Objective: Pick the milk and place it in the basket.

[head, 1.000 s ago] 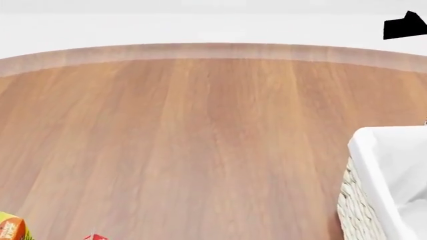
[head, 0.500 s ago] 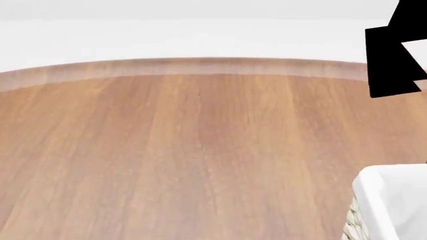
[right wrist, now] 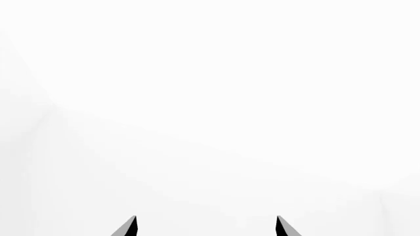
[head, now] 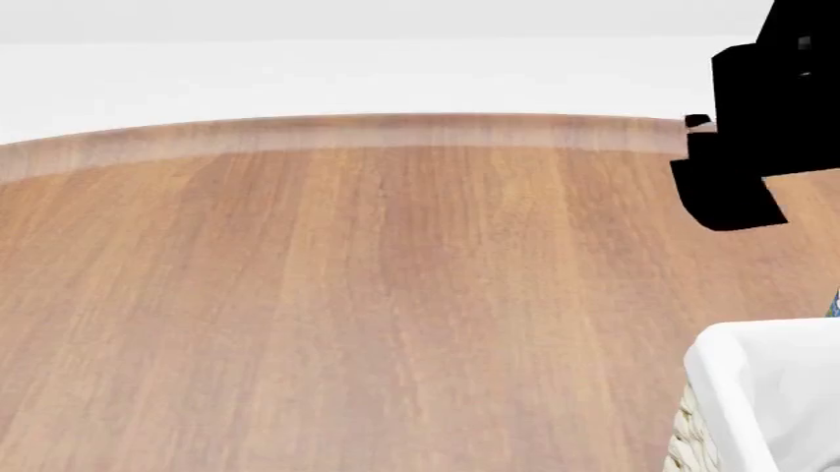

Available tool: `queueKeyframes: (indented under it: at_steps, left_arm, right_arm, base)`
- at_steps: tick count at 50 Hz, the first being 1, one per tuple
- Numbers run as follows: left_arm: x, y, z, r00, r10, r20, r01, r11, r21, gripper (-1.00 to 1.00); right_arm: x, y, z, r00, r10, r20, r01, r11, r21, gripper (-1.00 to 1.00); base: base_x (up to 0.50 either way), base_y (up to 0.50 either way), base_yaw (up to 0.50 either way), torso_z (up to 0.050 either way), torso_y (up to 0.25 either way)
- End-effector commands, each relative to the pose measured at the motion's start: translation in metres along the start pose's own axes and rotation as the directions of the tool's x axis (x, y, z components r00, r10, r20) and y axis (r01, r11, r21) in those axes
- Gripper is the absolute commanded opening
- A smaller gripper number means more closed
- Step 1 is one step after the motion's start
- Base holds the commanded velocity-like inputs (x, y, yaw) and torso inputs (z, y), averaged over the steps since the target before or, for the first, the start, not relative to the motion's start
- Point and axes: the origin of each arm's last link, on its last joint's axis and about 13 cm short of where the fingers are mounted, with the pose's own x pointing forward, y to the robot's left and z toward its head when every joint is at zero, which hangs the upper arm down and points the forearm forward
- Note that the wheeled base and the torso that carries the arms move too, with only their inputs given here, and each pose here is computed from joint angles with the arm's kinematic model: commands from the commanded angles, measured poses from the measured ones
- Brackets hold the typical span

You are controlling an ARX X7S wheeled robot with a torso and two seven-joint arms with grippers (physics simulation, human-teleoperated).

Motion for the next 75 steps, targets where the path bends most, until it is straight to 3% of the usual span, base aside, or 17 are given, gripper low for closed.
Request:
queueKeyframes:
  at_steps: [1, 9, 15, 18, 19, 26, 32, 33, 45, 53, 58, 59, 63, 66, 67, 71, 75]
  left_arm:
    - [0.0, 0.0, -0.001, 1.0, 0.001, -0.003, -0.001, 1.0, 0.003, 1.0]
    - [-0.001, 0.001, -0.001, 1.0, 0.001, -0.005, -0.001, 1.0, 0.006, 1.0]
    - [-0.001, 0.001, -0.001, 1.0, 0.002, -0.004, -0.002, 1.0, 0.008, 1.0]
    - [-0.001, 0.002, -0.002, 1.0, 0.006, -0.007, -0.006, 1.0, 0.01, 1.0]
    - [-0.001, 0.002, -0.002, 1.0, 0.007, -0.008, -0.007, 1.0, 0.009, 1.0]
    - [0.0, 0.002, -0.002, 1.0, 0.005, -0.008, -0.005, 1.0, 0.012, 1.0]
    - [0.0, 0.002, -0.002, 1.0, 0.007, -0.009, -0.006, 1.0, 0.013, 1.0]
    - [0.0, 0.002, -0.002, 1.0, 0.006, -0.009, -0.006, 1.0, 0.013, 1.0]
    - [-0.001, 0.001, -0.003, 1.0, 0.005, -0.012, -0.005, 1.0, 0.013, 1.0]
    - [-0.001, 0.001, -0.004, 1.0, 0.005, -0.015, -0.005, 1.0, 0.013, 1.0]
    - [-0.001, 0.002, -0.004, 1.0, 0.008, -0.016, -0.008, 1.0, 0.011, 1.0]
    - [-0.001, 0.002, -0.004, 1.0, 0.007, -0.017, -0.007, 1.0, 0.013, 1.0]
    - [-0.001, 0.002, -0.004, 1.0, 0.008, -0.016, -0.007, 1.0, 0.014, 1.0]
    - [-0.001, 0.001, -0.004, 1.0, 0.006, -0.016, -0.006, 1.0, 0.014, 1.0]
    - [-0.001, 0.001, -0.004, 1.0, 0.005, -0.017, -0.005, 1.0, 0.014, 1.0]
    - [-0.001, 0.001, -0.004, 1.0, 0.006, -0.017, -0.006, 1.0, 0.013, 1.0]
    - [-0.001, 0.001, -0.005, 1.0, 0.005, -0.018, -0.005, 1.0, 0.012, 1.0]
  right_arm:
    - [0.002, -0.005, -0.011, 0.998, 0.014, -0.059, -0.014, 1.0, 0.011, 1.0]
    - [0.005, -0.01, -0.026, 0.986, 0.076, -0.15, -0.071, 0.997, 0.038, 1.0]
    - [0.008, -0.011, -0.042, 0.943, 0.19, -0.272, -0.147, 0.974, 0.173, 1.0]
    - [0.007, -0.011, -0.05, 0.928, 0.228, -0.293, -0.18, 0.967, 0.181, 1.0]
    - [0.006, -0.01, -0.052, 0.917, 0.261, -0.302, -0.193, 0.952, 0.238, 1.0]
    - [0.001, -0.005, -0.071, 0.846, 0.373, -0.382, -0.254, 0.911, 0.326, 1.0]
    - [-0.012, 0.003, -0.092, 0.714, 0.529, -0.46, -0.338, 0.835, 0.435, 1.0]
    - [-0.015, 0.004, -0.096, 0.673, 0.56, -0.483, -0.362, 0.819, 0.446, 1.0]
    - [-0.027, 0.008, -0.113, 0.514, 0.698, -0.499, -0.439, 0.714, 0.546, 1.0]
    - [-0.038, 0.013, -0.127, 0.373, 0.796, -0.477, -0.523, 0.605, 0.6, 1.0]
    - [-0.041, 0.017, -0.13, 0.331, 0.826, -0.456, -0.55, 0.561, 0.618, 1.0]
    - [-0.043, 0.019, -0.13, 0.307, 0.851, -0.425, -0.566, 0.523, 0.638, 1.0]
    - [-0.046, 0.021, -0.131, 0.273, 0.869, -0.412, -0.582, 0.491, 0.649, 1.0]
    - [-0.05, 0.024, -0.132, 0.227, 0.893, -0.389, -0.595, 0.444, 0.67, 1.0]
    - [-0.054, 0.025, -0.131, 0.198, 0.908, -0.368, -0.615, 0.408, 0.675, 1.0]
    - [-0.056, 0.026, -0.134, 0.192, 0.909, -0.37, -0.609, 0.407, 0.681, 1.0]
    - [-0.061, 0.028, -0.135, 0.146, 0.927, -0.347, -0.627, 0.358, 0.692, 1.0]
  base:
    - [0.44, -0.03, 0.0, 0.0, 0.0]
    - [0.44, -0.03, 0.0, 0.0, 0.0]
    - [0.4, -0.03, 0.0, 0.0, 0.0]
    - [0.05, 0.0, 0.0, 0.0, 0.0]
    - [0.0, 0.0, 0.0, 0.0, 0.0]
    - [0.0, 0.0, 0.0, 0.0, 0.0]
    - [0.0, 0.0, 0.0, 0.0, 0.0]
    - [0.0, 0.0, 0.0, 0.0, 0.0]
    - [0.0, 0.0, 0.0, 0.0, 0.0]
    - [0.0, 0.0, 0.0, 0.0, 0.0]
    - [0.0, 0.0, 0.0, 0.0, 0.0]
    - [0.0, 0.0, 0.0, 0.0, 0.0]
    - [0.0, 0.0, 0.0, 0.0, 0.0]
    - [0.0, 0.0, 0.0, 0.0, 0.0]
    - [0.0, 0.0, 0.0, 0.0, 0.0]
    - [0.0, 0.0, 0.0, 0.0, 0.0]
    - [0.0, 0.0, 0.0, 0.0, 0.0]
